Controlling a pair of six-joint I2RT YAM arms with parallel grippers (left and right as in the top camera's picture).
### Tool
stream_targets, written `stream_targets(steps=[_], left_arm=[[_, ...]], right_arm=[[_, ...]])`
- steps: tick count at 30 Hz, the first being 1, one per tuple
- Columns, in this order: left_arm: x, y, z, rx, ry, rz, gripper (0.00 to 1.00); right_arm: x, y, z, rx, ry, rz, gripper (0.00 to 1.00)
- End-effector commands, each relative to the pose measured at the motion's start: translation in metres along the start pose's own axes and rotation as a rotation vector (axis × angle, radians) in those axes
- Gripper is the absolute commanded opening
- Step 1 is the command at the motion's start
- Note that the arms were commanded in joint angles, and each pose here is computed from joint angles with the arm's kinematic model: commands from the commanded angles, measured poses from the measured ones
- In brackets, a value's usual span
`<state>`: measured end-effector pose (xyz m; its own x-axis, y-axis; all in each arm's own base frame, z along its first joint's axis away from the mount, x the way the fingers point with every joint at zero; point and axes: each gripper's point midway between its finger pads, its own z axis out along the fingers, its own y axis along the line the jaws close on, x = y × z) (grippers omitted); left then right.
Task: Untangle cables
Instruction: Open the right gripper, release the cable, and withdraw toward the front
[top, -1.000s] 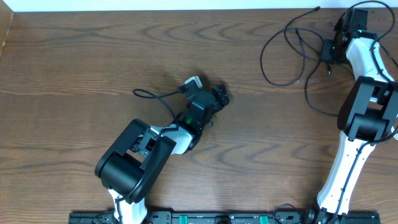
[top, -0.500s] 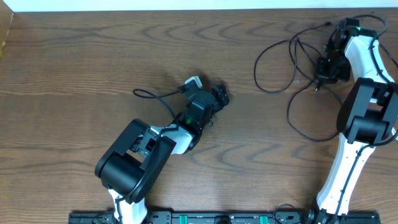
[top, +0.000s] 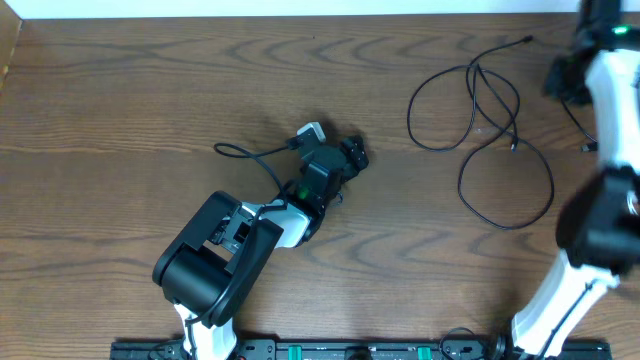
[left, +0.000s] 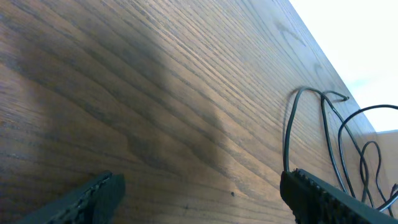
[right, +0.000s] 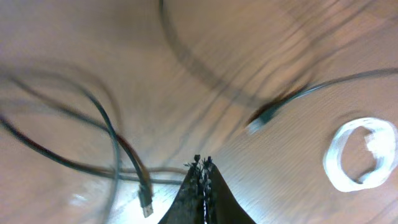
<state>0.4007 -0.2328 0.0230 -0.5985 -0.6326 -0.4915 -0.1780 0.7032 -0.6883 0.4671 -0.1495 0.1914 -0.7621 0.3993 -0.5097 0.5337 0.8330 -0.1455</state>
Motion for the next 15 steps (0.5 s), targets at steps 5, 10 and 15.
stream_targets(steps=[5, 10, 15], left_arm=[[0.031, 0.068, -0.001, -0.186, 0.078, 0.028, 0.89], [0.031, 0.068, -0.001, -0.186, 0.079, 0.028, 0.89], [0.045, 0.052, -0.003, -0.099, 0.198, 0.057, 0.89]], right_arm=[[-0.061, -0.009, -0.167, -0.264, -0.408, 0.155, 0.05], [-0.069, 0.023, -0.246, -0.601, -0.545, 0.102, 0.14], [-0.056, 0.038, -0.278, -0.755, -0.544, 0.046, 0.12]])
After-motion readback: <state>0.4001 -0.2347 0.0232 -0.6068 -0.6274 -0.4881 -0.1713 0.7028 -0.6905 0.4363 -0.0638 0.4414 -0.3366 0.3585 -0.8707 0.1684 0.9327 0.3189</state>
